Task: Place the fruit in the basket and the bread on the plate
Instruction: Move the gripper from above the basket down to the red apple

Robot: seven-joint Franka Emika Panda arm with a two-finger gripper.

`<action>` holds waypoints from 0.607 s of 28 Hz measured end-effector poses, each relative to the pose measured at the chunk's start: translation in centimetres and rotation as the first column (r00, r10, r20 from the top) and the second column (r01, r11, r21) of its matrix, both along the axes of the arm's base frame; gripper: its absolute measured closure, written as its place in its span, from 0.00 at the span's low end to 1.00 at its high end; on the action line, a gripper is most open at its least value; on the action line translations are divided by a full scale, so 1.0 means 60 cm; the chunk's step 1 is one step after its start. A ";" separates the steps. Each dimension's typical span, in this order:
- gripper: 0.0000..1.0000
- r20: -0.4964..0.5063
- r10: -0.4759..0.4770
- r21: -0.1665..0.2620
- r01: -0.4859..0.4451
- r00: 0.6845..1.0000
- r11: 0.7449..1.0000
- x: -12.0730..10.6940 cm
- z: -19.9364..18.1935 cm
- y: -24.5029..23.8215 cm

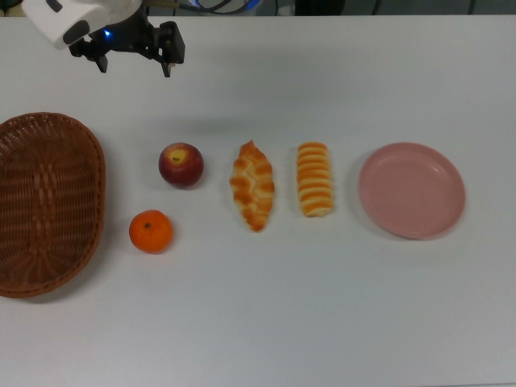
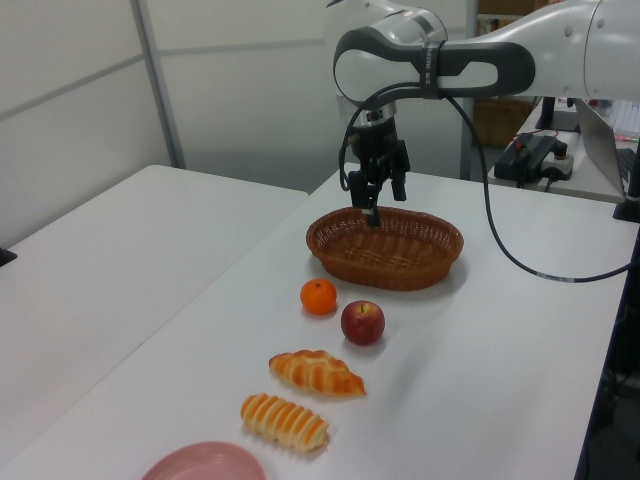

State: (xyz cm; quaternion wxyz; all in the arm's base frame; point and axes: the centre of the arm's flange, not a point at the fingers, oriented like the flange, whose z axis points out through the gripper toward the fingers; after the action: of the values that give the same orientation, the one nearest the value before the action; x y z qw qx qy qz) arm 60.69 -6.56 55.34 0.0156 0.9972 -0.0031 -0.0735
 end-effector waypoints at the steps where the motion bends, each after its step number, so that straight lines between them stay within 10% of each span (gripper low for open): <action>1: 0.00 0.000 0.000 0.000 0.000 1.000 1.000 0.000 0.000 0.000; 17: 0.00 0.022 0.056 0.009 -0.056 0.998 0.998 0.080 -0.142 0.006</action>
State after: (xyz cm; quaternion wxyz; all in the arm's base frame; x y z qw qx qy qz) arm 65.47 -6.19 46.82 0.0129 0.9977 0.0249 -0.0625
